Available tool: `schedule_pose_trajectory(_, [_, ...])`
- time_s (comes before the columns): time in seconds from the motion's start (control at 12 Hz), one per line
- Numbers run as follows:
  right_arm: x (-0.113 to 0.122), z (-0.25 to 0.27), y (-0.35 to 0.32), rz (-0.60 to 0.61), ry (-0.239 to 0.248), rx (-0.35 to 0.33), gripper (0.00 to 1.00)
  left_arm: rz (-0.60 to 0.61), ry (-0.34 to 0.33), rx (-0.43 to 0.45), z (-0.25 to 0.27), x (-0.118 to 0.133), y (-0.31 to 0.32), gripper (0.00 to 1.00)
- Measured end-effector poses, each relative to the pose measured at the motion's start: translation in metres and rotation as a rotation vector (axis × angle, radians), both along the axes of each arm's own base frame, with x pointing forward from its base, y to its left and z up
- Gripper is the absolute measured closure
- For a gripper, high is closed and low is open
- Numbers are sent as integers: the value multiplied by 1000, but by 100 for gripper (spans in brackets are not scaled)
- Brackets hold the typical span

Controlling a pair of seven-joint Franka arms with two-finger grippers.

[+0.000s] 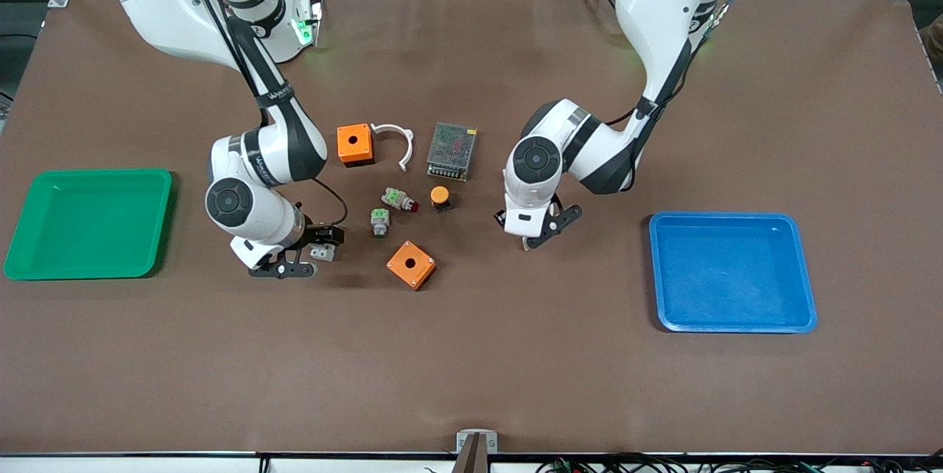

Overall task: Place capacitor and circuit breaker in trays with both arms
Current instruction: 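Reach the right gripper to the breaker while the left gripper reaches the capacitor, then grasp the breaker with the right gripper while the left gripper grasps the capacitor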

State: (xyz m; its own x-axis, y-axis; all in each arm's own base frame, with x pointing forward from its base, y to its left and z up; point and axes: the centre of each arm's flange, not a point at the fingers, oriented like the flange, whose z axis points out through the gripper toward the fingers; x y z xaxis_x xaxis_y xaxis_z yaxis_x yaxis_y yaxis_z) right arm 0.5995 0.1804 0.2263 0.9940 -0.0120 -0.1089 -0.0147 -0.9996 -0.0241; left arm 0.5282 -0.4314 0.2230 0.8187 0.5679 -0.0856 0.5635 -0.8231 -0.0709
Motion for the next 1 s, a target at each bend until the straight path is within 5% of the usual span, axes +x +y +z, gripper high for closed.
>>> schedule_pose_trajectory(0.17, [-1,-5,-1,0,8,-3,20,-3,-1,-3,-11,-2,-3,32])
schedule_pose_trajectory(0.25, [-2,-7,-1,-2,11,-4,30,-3,-2,-4,-15,-3,-5,41])
schedule_pose_trajectory(0.33, [-2,-8,0,-3,14,-4,31,-4,-5,-7,-18,-4,-7,48])
schedule_pose_trajectory(0.58, [-5,-10,6,-21,18,-8,60,-5,-8,-10,-22,-8,-11,60])
schedule_pose_trajectory(0.67, [-6,-10,8,-28,18,-9,60,-7,-8,-10,-22,-10,-14,66])
schedule_pose_trajectory(1.0, [-5,-4,8,-39,23,-12,60,9,-43,-31,-1,0,-15,66])
